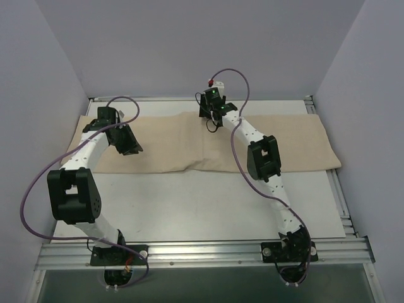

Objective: Open and lay out the surgical kit
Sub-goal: Open the surgical kit at the center of the board.

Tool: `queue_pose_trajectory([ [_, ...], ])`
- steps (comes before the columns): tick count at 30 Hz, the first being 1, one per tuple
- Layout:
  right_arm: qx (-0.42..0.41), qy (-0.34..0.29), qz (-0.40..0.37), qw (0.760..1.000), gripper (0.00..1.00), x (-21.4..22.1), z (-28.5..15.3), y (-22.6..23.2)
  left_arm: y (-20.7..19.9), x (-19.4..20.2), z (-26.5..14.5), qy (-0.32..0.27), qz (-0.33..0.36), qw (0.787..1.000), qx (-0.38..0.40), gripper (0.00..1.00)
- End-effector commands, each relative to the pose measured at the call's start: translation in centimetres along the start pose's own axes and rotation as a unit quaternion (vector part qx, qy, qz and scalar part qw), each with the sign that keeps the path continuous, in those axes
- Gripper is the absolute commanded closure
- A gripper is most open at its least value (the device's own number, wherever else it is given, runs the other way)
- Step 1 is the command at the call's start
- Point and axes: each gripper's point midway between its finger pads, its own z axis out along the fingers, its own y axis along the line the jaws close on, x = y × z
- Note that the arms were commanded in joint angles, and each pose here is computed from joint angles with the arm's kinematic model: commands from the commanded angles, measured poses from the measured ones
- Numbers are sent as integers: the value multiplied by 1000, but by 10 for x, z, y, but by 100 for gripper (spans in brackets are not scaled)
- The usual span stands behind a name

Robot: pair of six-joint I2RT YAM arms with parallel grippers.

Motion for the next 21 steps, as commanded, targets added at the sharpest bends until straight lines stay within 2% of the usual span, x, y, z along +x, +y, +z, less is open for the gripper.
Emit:
queue_pose_trajectory([
  [1, -3, -51, -8, 999, 44, -33, -6, 15, -20, -12, -15, -37, 3, 999, 39, 66],
  [5, -1, -65, -32, 997, 48, -31, -2, 24, -21, -8, -13, -37, 3, 998, 46, 66],
  [12, -5, -87, -31, 996, 49, -43, -6, 29, -18, -5, -8, -32, 2, 998, 46, 66],
  [21, -15, -68, -28, 997, 49, -23, 6, 35, -20, -7, -7, -32, 2, 998, 52, 66],
])
